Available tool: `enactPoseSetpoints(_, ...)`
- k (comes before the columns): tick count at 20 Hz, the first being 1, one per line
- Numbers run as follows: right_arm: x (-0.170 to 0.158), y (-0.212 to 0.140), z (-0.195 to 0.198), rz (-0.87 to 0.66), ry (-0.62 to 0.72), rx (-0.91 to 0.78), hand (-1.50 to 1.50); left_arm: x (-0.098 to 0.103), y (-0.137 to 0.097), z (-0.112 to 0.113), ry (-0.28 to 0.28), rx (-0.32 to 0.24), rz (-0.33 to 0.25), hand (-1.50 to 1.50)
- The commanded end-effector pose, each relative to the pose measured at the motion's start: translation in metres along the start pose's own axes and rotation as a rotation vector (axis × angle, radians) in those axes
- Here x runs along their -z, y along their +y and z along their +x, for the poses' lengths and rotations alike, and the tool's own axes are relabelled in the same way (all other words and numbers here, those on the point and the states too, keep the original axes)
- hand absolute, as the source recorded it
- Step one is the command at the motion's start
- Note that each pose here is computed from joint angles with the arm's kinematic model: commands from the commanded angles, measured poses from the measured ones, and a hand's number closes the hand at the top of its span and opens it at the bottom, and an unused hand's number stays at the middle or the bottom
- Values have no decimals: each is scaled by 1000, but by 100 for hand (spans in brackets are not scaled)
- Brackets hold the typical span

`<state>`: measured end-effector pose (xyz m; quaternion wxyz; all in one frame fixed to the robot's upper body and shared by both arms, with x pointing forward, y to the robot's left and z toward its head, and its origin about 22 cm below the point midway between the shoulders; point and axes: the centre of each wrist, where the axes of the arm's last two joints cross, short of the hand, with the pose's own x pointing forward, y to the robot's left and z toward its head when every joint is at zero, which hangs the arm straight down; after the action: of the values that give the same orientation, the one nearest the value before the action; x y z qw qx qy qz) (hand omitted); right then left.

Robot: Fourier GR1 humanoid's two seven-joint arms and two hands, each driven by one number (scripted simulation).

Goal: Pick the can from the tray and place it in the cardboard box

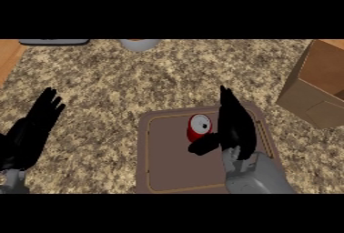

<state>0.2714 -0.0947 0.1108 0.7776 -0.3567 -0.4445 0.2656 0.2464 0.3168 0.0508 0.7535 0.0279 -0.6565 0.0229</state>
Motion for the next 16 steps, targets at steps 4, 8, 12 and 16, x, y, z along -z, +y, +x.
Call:
enactPoseSetpoints(4,-7,-14,34,-47,174,-78,-150,-4,14,-3,-2,17,20,0)
enactPoseSetpoints(8,-3,-7,34,-38,192,-129,-150,-2,2,0,-2,-13,-11,0)
enactPoseSetpoints(12,6,11,24,-16,243,-170,-150,-5,4,2,-15,-10,-9,0)
enactPoseSetpoints(16,6,2,28,6,235,-176,-150,5,1,7,6,-15,-8,0)
